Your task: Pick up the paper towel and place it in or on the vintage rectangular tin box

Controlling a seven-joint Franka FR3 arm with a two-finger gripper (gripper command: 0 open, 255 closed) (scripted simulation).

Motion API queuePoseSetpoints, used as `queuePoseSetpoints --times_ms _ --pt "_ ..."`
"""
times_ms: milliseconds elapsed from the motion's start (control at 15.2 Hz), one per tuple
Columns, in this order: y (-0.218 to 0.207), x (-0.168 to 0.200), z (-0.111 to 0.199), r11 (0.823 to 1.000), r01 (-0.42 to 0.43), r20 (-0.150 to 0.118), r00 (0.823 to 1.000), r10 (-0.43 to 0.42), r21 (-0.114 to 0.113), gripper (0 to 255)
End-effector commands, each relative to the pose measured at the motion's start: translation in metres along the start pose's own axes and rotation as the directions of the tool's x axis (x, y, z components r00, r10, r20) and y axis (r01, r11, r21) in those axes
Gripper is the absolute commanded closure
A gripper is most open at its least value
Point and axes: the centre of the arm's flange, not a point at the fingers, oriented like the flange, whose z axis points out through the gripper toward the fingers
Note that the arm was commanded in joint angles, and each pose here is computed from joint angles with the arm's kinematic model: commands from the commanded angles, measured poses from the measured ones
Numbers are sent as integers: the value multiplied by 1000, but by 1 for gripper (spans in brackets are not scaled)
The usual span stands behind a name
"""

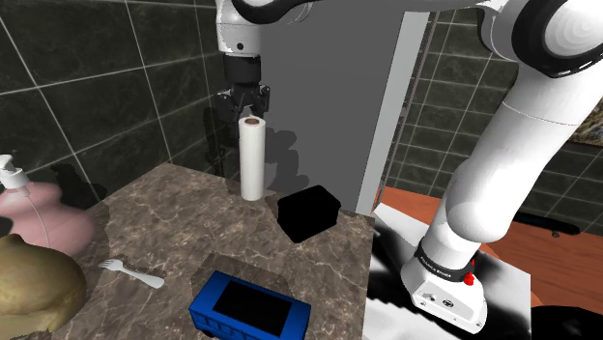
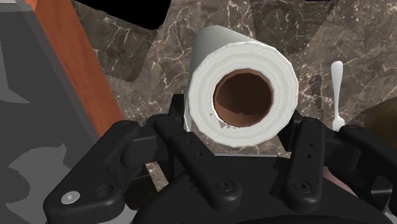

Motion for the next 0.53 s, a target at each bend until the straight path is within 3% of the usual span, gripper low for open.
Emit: queuePoseSetpoints --times_ms 0,462 --pt "0 -1 -10 1000 0 0 1000 0 0 255" --pt "60 -38 -46 1000 0 0 1000 0 0 255"
